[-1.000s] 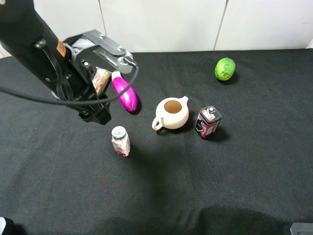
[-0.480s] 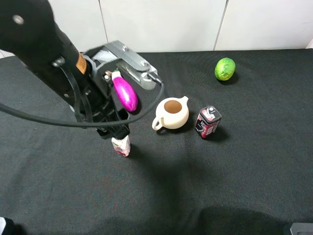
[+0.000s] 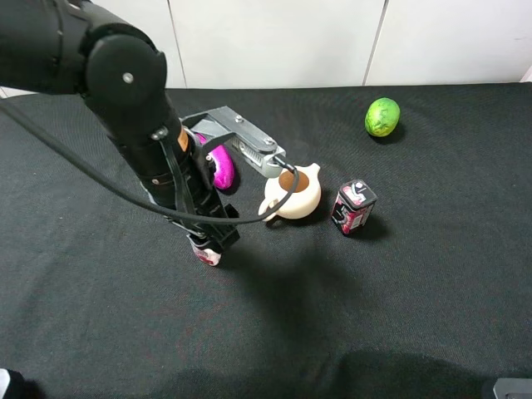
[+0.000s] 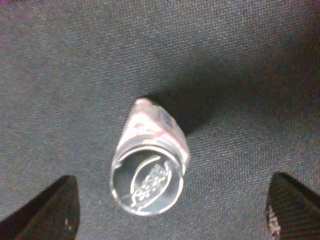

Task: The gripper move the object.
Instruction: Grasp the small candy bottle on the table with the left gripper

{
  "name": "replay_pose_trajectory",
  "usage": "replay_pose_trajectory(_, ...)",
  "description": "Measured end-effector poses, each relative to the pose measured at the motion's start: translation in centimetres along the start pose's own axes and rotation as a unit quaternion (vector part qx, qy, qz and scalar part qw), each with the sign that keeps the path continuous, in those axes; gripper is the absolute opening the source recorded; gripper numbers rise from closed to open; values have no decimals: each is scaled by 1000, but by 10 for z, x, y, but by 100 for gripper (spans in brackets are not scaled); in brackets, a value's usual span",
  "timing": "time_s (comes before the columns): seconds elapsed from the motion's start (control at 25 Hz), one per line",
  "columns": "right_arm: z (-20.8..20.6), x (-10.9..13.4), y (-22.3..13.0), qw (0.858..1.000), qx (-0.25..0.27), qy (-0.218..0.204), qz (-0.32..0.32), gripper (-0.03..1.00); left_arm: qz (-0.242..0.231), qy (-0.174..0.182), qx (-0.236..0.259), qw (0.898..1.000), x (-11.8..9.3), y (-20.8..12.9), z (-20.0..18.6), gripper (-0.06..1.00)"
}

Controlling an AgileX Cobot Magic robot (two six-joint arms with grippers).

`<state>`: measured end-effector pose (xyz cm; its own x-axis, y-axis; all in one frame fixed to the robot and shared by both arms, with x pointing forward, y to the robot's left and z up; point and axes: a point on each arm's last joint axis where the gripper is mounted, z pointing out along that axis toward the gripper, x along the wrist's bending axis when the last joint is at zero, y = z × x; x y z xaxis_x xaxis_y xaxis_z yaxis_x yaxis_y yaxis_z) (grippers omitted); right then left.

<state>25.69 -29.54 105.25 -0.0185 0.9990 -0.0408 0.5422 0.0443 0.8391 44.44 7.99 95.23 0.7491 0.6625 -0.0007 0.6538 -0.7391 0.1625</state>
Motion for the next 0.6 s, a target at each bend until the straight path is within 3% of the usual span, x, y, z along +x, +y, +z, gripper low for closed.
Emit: replay_pose_trajectory(0.6, 0, 0, 0, 1000, 0, 0, 0, 69, -9, -3, 34, 999, 0, 1, 23, 79)
